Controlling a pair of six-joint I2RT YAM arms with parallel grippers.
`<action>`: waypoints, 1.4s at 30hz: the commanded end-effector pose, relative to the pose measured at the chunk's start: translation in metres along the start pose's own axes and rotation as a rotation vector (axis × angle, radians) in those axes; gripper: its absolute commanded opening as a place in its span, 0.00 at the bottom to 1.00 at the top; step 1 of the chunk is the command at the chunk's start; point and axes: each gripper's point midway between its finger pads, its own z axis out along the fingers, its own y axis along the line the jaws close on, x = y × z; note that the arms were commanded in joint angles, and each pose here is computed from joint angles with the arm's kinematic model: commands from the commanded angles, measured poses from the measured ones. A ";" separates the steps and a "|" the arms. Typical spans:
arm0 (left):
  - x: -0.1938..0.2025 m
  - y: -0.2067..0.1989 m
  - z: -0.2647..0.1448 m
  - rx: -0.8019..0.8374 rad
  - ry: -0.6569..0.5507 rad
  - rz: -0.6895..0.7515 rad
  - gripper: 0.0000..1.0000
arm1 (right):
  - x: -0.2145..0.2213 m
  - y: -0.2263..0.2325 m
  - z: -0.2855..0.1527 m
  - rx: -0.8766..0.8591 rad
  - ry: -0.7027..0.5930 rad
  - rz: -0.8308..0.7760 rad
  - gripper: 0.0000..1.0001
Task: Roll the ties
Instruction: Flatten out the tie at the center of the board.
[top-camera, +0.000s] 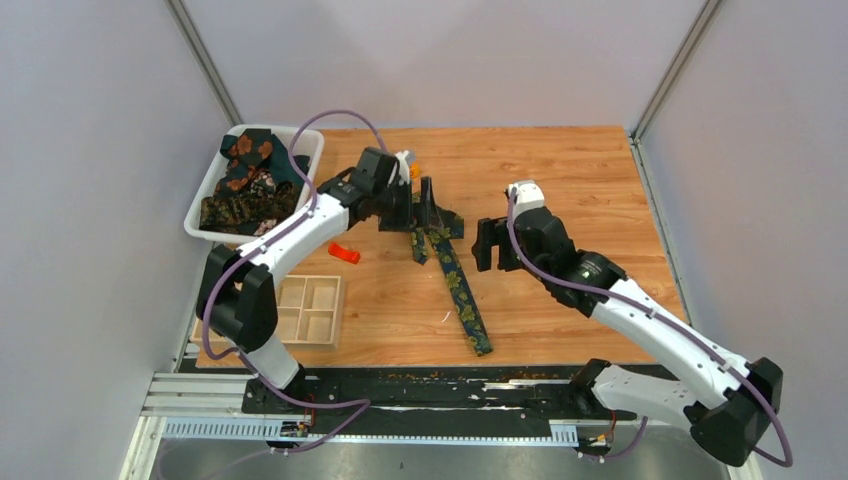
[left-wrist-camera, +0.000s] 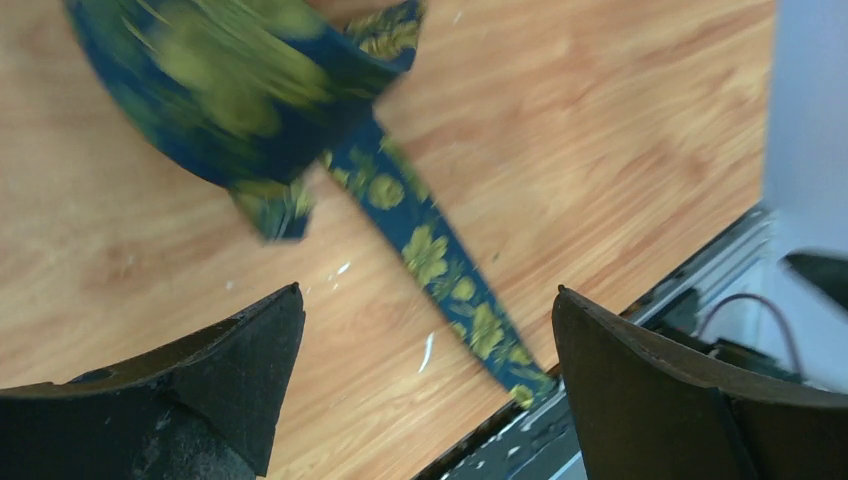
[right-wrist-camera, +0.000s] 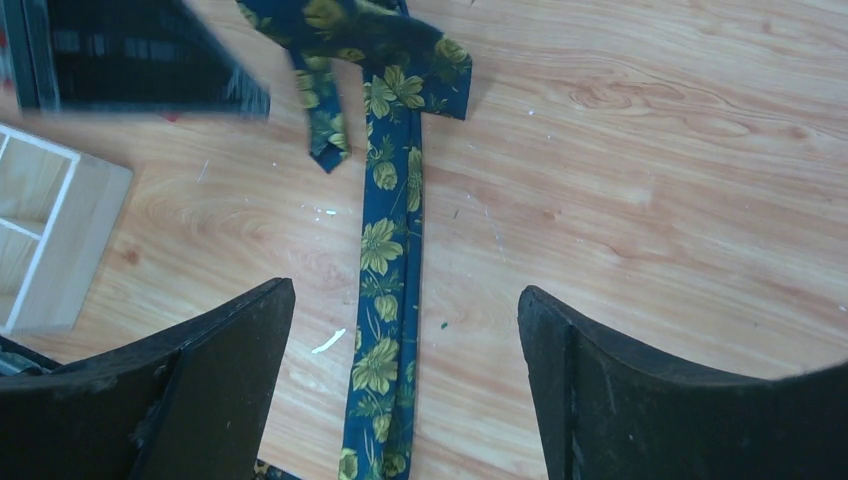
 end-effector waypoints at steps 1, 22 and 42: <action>0.023 0.023 -0.010 -0.093 -0.024 0.016 1.00 | -0.020 0.023 0.021 -0.129 -0.015 -0.026 0.85; 0.163 0.006 -0.016 -0.204 -0.074 0.028 0.90 | -0.081 0.006 0.162 -0.380 0.198 0.006 0.84; 0.231 -0.086 0.075 -0.205 0.078 0.201 0.98 | -0.100 -0.060 0.201 -0.380 0.265 0.090 0.81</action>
